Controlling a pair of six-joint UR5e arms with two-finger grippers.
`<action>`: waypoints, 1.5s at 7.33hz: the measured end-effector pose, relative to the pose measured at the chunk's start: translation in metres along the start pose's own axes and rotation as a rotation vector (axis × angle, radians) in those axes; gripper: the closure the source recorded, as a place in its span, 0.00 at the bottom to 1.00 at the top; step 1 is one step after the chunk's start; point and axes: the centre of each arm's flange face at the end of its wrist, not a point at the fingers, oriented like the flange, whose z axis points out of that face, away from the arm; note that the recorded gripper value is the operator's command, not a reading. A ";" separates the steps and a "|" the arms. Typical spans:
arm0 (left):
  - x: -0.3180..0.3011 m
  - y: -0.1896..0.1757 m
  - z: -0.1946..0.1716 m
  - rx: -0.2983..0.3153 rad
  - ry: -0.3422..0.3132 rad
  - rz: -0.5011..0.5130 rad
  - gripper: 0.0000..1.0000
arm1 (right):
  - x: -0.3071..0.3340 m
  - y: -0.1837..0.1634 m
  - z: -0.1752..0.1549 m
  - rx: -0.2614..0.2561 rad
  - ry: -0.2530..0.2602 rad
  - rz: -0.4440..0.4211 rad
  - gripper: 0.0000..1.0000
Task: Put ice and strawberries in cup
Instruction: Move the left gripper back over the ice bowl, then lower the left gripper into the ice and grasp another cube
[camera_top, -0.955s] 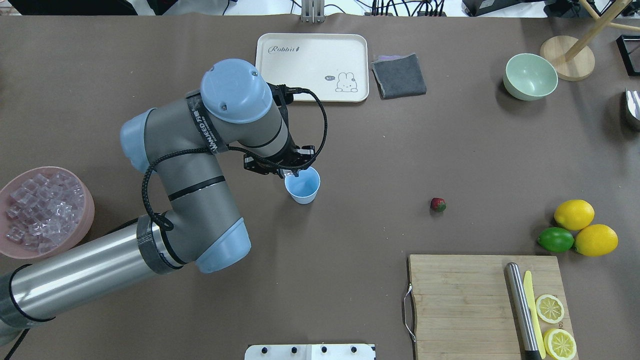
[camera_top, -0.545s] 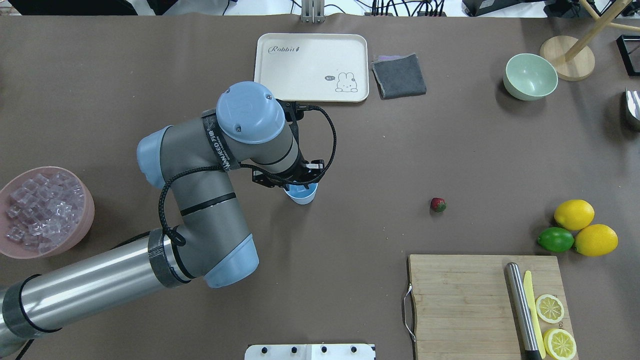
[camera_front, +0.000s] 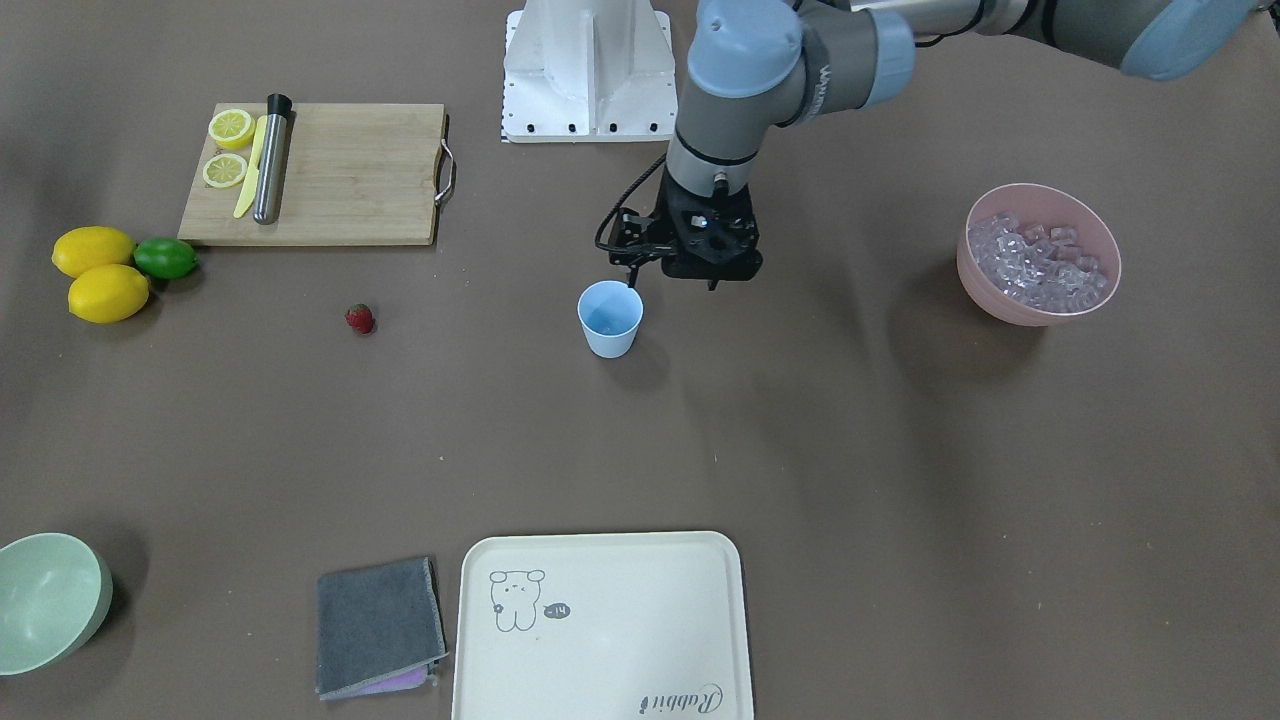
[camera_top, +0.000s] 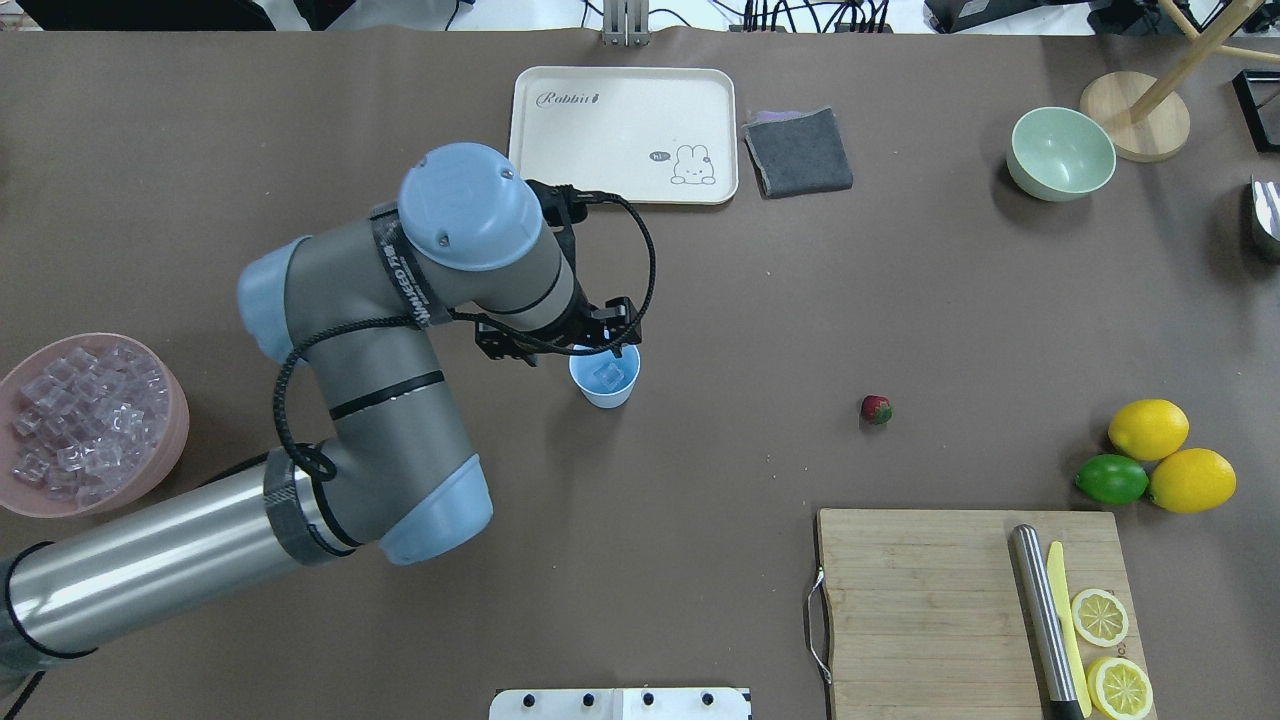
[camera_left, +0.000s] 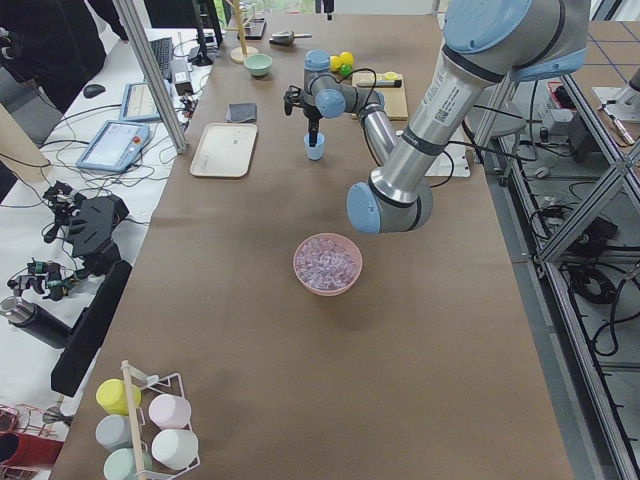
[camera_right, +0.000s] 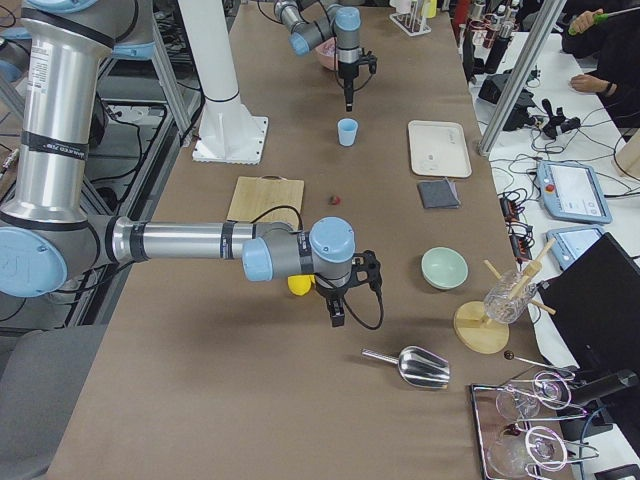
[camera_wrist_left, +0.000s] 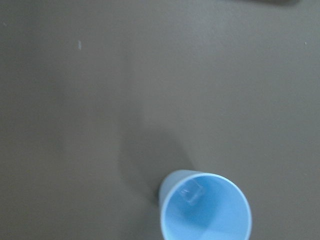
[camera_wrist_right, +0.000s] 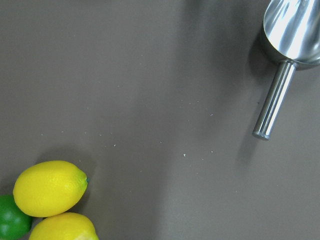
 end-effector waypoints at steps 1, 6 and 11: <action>-0.042 -0.007 -0.014 0.014 -0.042 0.079 0.03 | 0.000 0.000 0.000 0.000 0.000 0.000 0.00; -0.302 -0.012 -0.054 -0.049 -0.132 0.049 0.03 | -0.001 0.000 -0.001 0.001 -0.002 -0.001 0.00; -0.444 0.066 -0.027 -0.025 -0.076 -0.192 0.14 | -0.002 -0.001 -0.001 0.002 -0.008 -0.003 0.00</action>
